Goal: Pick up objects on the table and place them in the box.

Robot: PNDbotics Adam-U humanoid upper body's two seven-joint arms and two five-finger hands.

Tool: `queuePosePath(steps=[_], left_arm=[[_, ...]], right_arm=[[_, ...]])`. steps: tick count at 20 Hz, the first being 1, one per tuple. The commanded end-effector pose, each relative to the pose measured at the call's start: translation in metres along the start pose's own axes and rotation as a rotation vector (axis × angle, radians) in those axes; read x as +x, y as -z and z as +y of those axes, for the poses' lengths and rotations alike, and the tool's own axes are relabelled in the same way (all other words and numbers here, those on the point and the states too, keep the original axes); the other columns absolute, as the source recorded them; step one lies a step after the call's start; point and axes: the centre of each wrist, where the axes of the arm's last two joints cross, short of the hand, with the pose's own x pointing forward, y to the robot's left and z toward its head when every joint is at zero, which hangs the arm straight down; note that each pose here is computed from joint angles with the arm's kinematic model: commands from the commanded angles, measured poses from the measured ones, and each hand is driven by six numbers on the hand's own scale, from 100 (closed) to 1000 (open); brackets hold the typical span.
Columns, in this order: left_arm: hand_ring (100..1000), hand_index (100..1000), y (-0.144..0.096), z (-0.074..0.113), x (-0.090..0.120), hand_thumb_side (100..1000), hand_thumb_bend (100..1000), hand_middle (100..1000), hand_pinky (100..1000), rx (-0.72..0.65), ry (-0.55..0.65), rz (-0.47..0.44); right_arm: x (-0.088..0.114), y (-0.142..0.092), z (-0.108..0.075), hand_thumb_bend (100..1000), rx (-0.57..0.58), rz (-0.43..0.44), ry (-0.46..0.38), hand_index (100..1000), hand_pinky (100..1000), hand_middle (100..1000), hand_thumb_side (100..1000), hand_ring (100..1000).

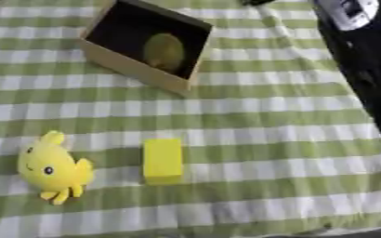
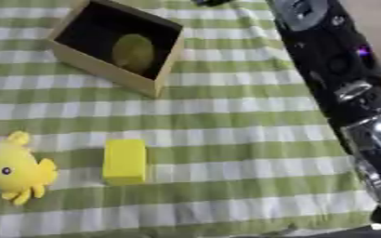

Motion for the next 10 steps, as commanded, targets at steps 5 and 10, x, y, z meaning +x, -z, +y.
queuePosePath(steps=[5,10], left_arm=[[819,862,0.005,0.033,0.025,600,100,770,742,-0.223,0.385,0.029],[854,921,0.006,0.052,0.041,278,100,814,805,-0.566,0.733,0.097]], right_arm=[[0.067,-0.04,-0.046,100,0.076,-0.289,-0.171,931,927,627,100,1000],[0.096,-0.064,-0.045,100,-0.03,-0.277,-0.109,913,928,611,100,988]])
